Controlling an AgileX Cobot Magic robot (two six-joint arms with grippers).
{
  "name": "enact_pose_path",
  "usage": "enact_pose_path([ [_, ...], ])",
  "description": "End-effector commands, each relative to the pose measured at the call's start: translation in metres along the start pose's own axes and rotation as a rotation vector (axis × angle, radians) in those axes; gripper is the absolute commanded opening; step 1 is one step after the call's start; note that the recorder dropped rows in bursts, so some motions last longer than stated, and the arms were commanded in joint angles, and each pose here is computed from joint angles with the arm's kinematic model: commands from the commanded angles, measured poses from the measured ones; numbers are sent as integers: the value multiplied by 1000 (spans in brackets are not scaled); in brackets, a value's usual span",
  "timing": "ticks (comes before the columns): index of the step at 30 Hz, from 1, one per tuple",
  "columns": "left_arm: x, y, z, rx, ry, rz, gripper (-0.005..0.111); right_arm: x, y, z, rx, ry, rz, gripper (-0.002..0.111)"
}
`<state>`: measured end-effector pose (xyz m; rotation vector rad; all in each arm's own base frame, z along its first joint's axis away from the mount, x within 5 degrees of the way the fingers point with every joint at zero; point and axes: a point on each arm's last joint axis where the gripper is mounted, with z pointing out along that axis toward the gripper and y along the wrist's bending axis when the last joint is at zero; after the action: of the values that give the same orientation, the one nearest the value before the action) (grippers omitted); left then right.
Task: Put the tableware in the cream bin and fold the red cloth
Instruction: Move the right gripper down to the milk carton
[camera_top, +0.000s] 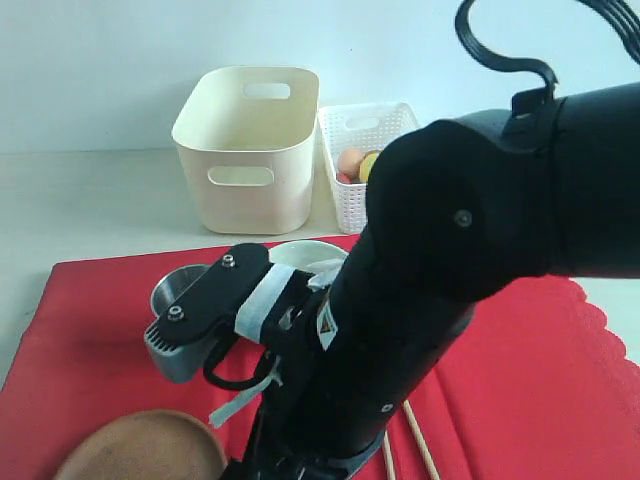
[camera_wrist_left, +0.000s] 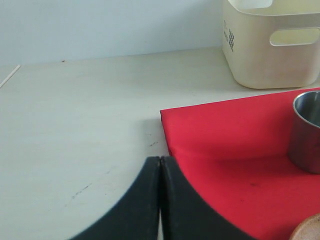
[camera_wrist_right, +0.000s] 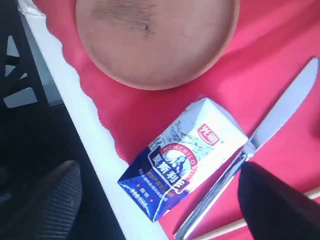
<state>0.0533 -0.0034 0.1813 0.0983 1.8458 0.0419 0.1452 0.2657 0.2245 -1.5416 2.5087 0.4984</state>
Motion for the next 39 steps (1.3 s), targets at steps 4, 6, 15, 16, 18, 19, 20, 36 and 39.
enact_pose_path([
  [4, 0, 0, 0, -6, -10, 3, 0, 6, 3, 31, 118, 129, 193, 82],
  [6, 0, 0, 0, -6, -10, 3, 0, 7, 3, 39, 162, 151, 272, 82],
  [15, 0, 0, 0, -6, -10, 3, 0, 6, 4, 59, 192, 153, 491, 81],
  [16, 0, 0, 0, -6, -10, 3, 0, 5, 4, 60, 192, 141, 513, 81],
  [18, 0, 0, 0, -6, -10, 3, 0, 2, 3, 62, 184, 110, 531, 81],
  [19, 0, 0, 0, -6, -10, 3, 0, 1, 3, 64, 182, 94, 543, 81],
  [20, 0, 0, 0, -6, -10, 3, 0, 0, 3, 66, 180, 84, 543, 81],
  [36, 0, 0, 0, -6, -10, 3, 0, 7, -7, 105, 226, 181, 540, 75],
  [39, 0, 0, 0, -6, -10, 3, 0, 8, -9, 106, 244, 181, 539, 56],
])
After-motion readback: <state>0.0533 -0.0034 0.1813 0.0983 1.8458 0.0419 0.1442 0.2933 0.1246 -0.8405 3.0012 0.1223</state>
